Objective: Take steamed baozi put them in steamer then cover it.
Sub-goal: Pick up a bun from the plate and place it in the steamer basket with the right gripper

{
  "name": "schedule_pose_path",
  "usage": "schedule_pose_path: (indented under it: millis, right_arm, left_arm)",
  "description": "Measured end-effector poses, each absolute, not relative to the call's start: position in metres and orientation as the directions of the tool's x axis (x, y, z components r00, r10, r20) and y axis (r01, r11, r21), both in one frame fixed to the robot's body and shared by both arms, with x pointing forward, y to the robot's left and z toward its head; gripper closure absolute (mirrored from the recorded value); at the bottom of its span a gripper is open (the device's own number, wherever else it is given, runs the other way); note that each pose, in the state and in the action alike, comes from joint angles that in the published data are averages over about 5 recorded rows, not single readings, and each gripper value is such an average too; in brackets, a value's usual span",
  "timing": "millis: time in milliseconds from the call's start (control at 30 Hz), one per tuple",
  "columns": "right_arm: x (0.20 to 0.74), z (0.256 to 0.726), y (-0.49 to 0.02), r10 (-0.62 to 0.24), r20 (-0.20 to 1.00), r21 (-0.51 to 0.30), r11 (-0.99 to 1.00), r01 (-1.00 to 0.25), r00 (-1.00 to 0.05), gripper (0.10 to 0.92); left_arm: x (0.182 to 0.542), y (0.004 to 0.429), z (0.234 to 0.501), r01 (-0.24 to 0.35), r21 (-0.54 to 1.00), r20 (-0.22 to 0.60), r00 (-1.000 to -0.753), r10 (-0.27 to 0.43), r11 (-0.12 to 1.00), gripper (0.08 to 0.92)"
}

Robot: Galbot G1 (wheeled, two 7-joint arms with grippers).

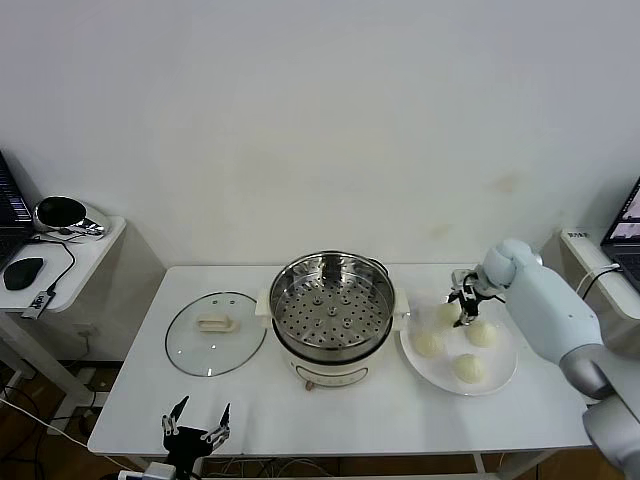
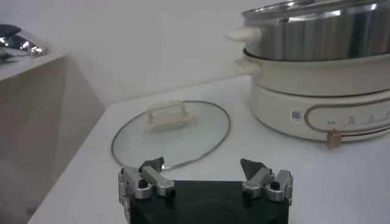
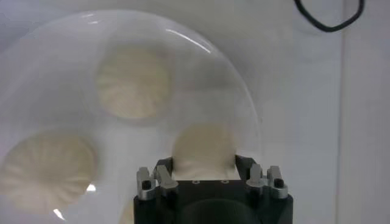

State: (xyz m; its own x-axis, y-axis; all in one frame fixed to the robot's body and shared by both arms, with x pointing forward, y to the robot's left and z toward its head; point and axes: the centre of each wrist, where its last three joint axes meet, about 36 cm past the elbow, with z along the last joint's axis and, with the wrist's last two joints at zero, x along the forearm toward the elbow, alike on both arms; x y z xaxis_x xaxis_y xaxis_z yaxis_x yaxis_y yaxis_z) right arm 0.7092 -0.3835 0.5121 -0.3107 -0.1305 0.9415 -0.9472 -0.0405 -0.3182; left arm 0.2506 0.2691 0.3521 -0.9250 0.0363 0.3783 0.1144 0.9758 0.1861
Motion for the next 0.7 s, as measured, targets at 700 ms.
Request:
schedule_pose_path:
  millis: [700]
  right_arm:
    - [0.765, 0.690, -0.229, -0.399, 0.891, -0.396, -0.444, -0.804, -0.218, 0.386]
  left_arm:
    - [0.247, 0.273, 0.369, 0.070, 0.207, 0.340, -0.940, -0.004, 0.976, 0.177]
